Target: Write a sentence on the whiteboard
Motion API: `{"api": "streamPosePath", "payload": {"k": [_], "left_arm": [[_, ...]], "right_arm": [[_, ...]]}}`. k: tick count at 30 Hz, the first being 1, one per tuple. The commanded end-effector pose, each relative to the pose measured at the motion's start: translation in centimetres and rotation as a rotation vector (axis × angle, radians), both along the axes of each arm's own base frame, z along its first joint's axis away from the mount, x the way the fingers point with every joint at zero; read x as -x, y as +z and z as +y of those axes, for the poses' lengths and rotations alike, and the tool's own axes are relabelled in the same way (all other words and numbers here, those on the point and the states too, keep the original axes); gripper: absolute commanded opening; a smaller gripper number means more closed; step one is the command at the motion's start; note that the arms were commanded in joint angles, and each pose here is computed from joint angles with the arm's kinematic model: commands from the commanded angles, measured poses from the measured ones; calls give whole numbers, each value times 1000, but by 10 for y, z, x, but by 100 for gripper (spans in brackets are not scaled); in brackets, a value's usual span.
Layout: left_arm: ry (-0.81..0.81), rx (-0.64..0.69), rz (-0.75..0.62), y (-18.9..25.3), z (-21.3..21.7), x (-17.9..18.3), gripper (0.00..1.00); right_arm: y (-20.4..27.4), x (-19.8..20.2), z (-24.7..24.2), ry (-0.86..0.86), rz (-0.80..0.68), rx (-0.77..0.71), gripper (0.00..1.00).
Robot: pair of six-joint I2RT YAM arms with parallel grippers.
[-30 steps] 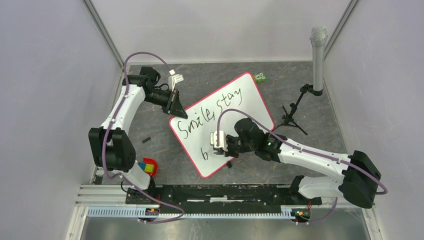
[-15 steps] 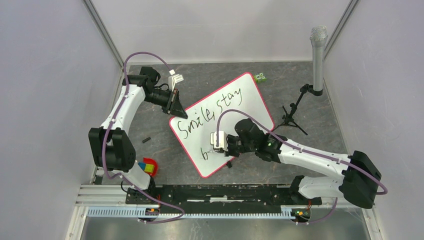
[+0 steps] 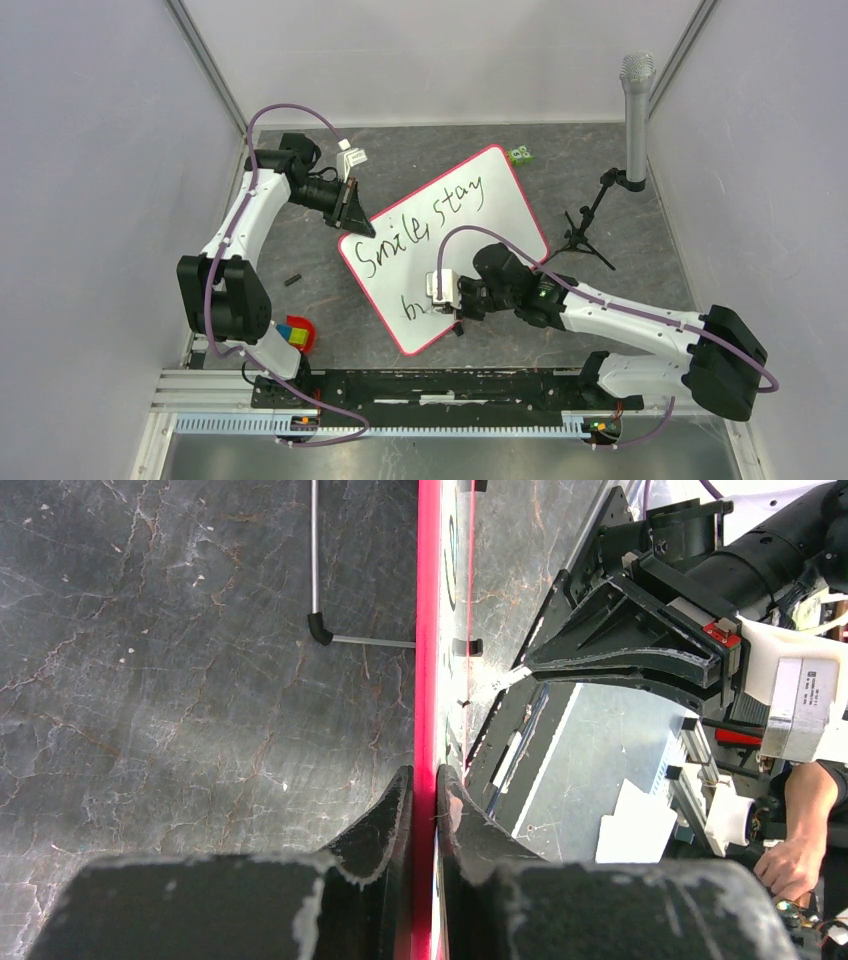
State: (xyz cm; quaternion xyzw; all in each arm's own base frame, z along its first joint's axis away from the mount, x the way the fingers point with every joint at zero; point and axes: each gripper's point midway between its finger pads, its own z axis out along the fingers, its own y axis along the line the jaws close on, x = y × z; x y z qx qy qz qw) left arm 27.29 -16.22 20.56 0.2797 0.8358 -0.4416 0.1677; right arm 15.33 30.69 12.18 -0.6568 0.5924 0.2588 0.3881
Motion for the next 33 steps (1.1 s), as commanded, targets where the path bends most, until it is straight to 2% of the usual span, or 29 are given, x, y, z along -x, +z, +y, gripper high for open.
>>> {"api": "streamPosePath", "payload": {"k": [1,8,17,29,33], "left_arm": [[-25,-40,-55,-5,3,-5,2],[-23,-40,-55,-4,3,-4,2],[-22,-37,-57,-3,3,-5,2],[-21,-39,-60,-3,3,-7,2],[-22,-38,-55,-4,3,-8,2]], "right_arm": [[30,-19,11,-32,-62,-56,0],[41,-29,10,-62,-67,-78,0],[36,-17,5,-14,-44,-62,0],[29,-47,-11,-109,-81,-14,0],[22,-38,-12,-89,-42,-12,0]]}}
